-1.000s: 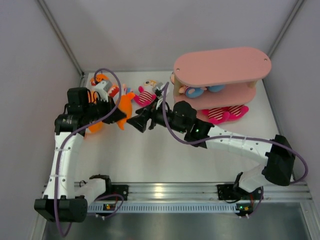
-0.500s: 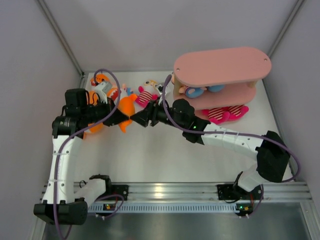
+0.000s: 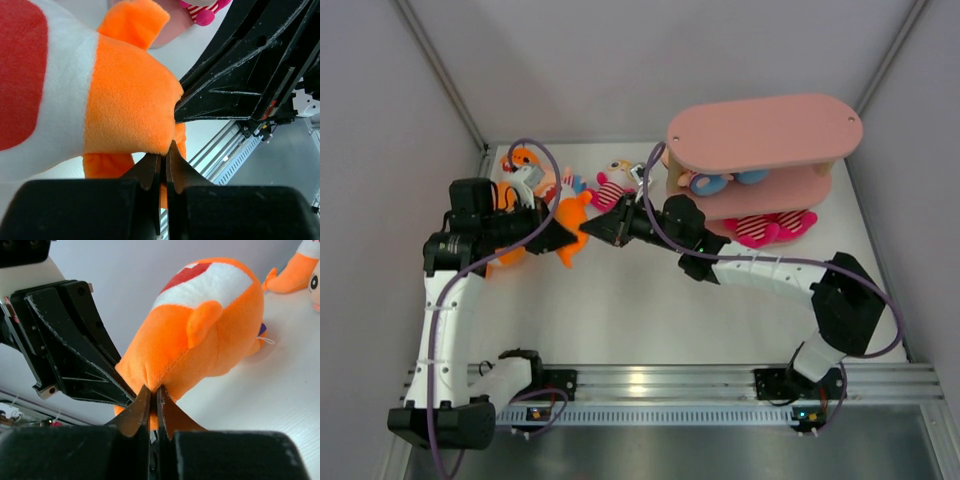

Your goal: Place and organize the stuffed toys onto the shelf

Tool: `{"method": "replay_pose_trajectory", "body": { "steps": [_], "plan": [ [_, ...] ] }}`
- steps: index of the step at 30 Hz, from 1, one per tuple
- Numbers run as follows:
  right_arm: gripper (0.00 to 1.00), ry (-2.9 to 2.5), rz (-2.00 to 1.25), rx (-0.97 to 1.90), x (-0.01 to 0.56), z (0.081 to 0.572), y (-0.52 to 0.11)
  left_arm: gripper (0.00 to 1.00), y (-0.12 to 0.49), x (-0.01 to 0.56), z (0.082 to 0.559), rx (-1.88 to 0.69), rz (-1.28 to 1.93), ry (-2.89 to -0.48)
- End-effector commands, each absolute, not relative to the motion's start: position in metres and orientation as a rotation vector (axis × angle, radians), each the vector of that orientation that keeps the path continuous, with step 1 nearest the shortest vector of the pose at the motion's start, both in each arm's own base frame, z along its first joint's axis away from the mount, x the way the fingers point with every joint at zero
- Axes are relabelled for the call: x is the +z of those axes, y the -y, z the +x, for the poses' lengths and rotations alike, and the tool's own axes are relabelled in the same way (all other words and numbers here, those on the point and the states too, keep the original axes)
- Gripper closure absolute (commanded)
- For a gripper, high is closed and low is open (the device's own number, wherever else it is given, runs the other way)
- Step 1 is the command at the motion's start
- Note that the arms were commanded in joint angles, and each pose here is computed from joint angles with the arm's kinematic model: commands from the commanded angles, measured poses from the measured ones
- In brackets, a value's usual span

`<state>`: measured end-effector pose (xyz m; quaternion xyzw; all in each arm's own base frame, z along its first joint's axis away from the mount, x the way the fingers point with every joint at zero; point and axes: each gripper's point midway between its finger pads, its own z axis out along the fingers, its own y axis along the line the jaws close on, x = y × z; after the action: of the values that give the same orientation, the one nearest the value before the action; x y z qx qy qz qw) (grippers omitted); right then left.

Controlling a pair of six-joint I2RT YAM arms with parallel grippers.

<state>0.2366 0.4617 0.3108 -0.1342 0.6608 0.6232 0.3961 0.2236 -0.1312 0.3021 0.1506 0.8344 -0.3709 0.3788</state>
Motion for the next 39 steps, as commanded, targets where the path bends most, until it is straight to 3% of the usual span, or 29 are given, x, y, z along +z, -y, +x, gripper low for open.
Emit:
{"method": "replay_pose_trajectory", "body": {
  "steps": [1,2,3,4,7,11,17,21,26,33,39],
  "plan": [
    [1.0,-1.58,-0.4,1.636,0.35,0.229,-0.465,1.0,0.131,0.331,0.226,-0.897,0.466,-2.02],
    [1.0,-1.592,-0.41,1.614,0.352,0.23,-0.464,0.98,0.127,0.328,0.228,-0.867,0.447,-2.044],
    [1.0,-1.558,-0.435,1.574,0.367,0.234,-0.462,0.89,0.123,0.334,0.23,-0.817,0.464,-2.029],
    [1.0,-1.559,-0.442,1.543,0.377,0.236,-0.456,0.55,0.119,0.334,0.231,-0.774,0.482,-2.031],
    [1.0,-1.524,-0.445,1.447,0.415,0.254,-0.432,0.23,0.1,0.343,0.235,-0.601,0.48,-2.048],
    [1.0,-1.462,-0.412,1.353,0.465,0.285,-0.389,0.12,0.07,0.361,0.24,-0.373,0.42,-2.054],
    [1.0,-1.345,-0.385,1.252,0.533,0.317,-0.302,0.11,0.058,0.377,0.233,-0.277,0.414,-2.019],
    [1.0,-1.352,-0.372,1.216,0.545,0.331,-0.242,0.12,0.061,0.367,0.232,-0.303,0.433,-2.039],
    [1.0,-1.518,-0.208,1.117,0.484,0.358,-0.146,0.12,0.06,0.36,0.232,-0.296,0.449,-2.05],
    [1.0,-1.638,0.13,1.019,0.408,0.341,-0.01,0.12,0.06,0.341,0.235,-0.299,0.463,-2.101],
    [1.0,-1.68,0.208,0.985,0.394,0.343,0.012,0.12,0.06,0.339,0.244,-0.302,0.471,-2.119]
  ]
}}
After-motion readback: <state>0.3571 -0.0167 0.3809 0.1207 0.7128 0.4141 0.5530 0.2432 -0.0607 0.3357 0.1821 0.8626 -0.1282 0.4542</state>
